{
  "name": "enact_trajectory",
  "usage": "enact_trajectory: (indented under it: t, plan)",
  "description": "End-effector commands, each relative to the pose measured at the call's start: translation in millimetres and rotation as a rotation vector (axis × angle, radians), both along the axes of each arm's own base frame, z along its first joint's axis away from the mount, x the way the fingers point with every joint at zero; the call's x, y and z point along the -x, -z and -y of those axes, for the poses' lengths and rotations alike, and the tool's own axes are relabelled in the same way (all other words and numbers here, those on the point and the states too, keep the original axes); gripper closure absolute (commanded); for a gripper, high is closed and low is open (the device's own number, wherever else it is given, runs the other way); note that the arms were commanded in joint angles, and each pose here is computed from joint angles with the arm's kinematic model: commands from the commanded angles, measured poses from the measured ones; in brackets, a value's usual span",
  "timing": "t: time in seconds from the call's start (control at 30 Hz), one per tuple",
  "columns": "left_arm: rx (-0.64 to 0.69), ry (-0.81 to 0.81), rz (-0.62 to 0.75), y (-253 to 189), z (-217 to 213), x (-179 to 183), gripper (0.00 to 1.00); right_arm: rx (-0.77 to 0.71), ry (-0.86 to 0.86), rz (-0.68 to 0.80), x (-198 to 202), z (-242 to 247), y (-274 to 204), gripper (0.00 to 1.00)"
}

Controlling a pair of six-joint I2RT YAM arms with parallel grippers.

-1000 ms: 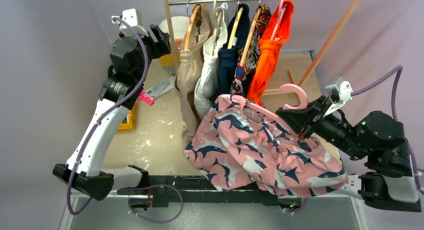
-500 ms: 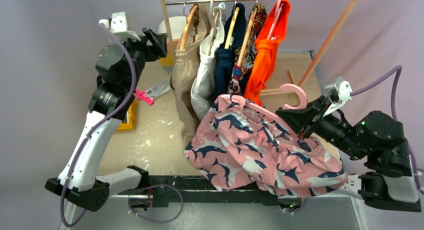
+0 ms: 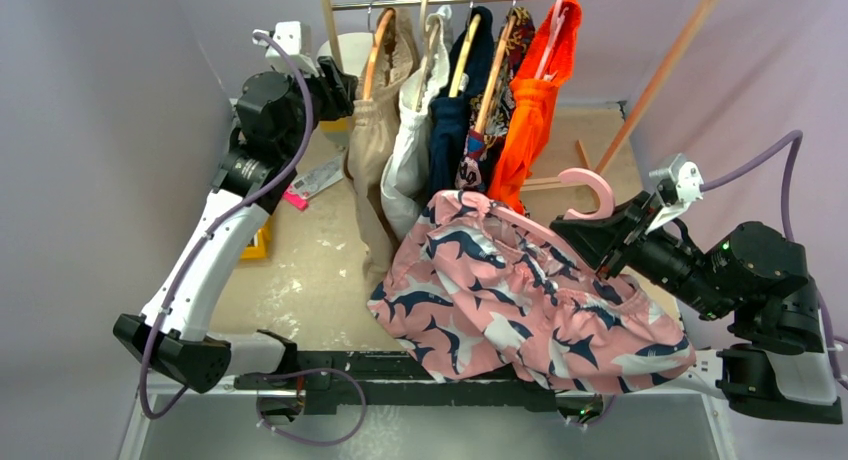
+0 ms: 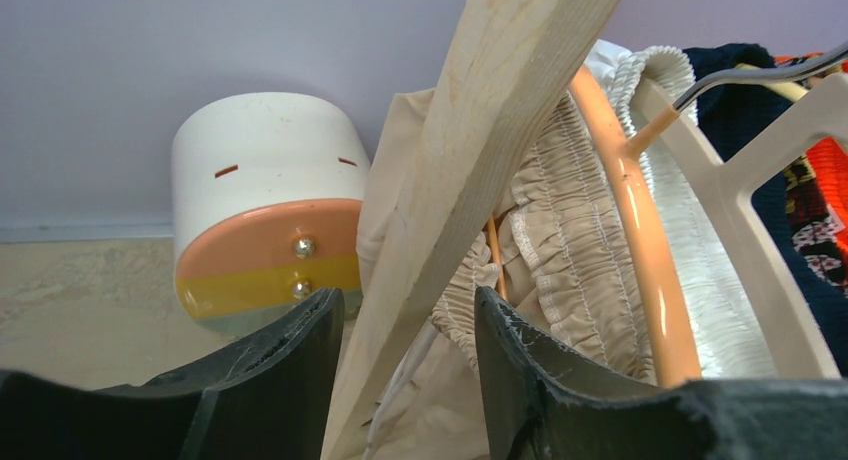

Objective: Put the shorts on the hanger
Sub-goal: Move the clothesline to the center of the board.

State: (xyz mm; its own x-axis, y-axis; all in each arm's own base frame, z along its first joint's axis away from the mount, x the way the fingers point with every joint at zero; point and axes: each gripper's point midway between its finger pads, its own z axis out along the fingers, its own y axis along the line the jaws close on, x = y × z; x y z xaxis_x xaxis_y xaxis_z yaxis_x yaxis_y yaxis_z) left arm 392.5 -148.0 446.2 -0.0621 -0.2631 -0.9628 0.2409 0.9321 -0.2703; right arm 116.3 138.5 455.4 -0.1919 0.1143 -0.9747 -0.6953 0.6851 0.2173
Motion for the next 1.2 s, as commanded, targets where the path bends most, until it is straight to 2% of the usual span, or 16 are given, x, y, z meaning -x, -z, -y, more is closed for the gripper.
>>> enact_trajectory:
  t: [0.0,0.1,0.27,0.43,0.57,0.9,1.17]
  plan:
    - [-0.016,-0.006,0.075,-20,-1,-3,0.51,-0.069,-0.027,0.021,4,-2,-19,1.0]
    - [-0.049,-0.035,0.064,-11,-7,-5,0.55,-0.072,-0.073,0.031,11,-4,-24,1.0]
    - [-0.059,-0.061,0.065,-10,-13,-2,0.73,-0.065,-0.1,0.034,17,-2,-27,1.0]
    - [-0.069,-0.125,0.087,-20,-30,9,0.78,-0.056,-0.107,0.028,17,-3,-28,1.0]
    - [-0.08,-0.17,0.095,-25,-42,15,0.86,-0.046,-0.108,0.03,17,-5,-27,1.0]
    - [-0.084,-0.252,0.101,-40,-64,32,0.91,-0.05,-0.113,0.042,17,-4,-34,1.0]
    - [-0.151,-0.451,0.07,-28,-108,50,0.97,-0.042,-0.146,0.048,23,-5,-40,1.0]
